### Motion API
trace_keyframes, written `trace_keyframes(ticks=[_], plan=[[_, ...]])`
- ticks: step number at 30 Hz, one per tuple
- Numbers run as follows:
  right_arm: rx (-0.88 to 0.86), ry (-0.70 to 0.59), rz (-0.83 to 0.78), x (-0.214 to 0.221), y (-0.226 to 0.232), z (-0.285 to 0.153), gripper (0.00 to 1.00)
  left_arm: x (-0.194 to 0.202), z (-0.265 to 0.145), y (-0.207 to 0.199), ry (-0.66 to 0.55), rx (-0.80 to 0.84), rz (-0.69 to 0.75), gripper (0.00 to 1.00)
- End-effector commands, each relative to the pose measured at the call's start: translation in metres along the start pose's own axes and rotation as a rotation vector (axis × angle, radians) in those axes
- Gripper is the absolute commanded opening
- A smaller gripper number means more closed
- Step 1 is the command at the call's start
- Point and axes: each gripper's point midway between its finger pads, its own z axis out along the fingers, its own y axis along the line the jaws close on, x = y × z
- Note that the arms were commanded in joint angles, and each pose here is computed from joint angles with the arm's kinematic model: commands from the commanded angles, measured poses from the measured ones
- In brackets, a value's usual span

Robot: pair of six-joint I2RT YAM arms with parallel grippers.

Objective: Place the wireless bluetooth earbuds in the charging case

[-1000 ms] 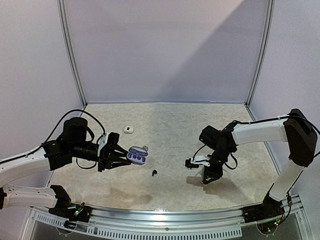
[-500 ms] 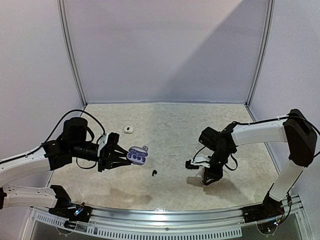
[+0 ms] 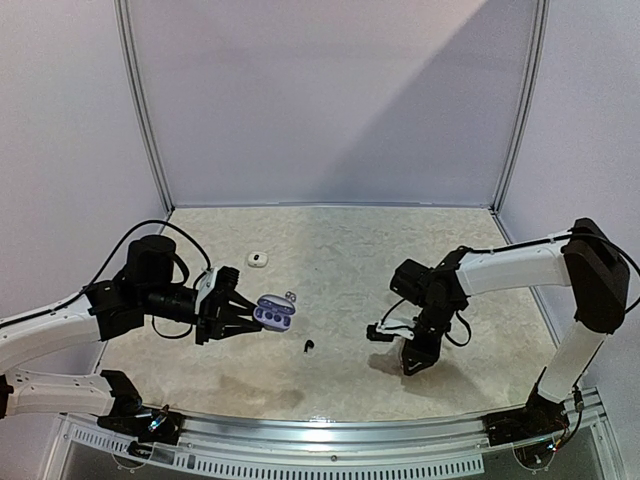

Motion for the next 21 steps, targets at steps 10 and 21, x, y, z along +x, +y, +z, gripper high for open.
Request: trace_keyframes(ticks=[10, 21], plan=[[0.173, -0.037, 0.236, -0.017, -0.021, -0.036, 0.29, -0.003, -0.002, -0.003, -0.004, 0.01, 0.017, 0.0], [0.193, -0.347, 0.822, -0.024, -0.049, -0.074, 0.34, -0.008, -0.001, 0.002, -0.041, -0.012, -0.008, 0.0]])
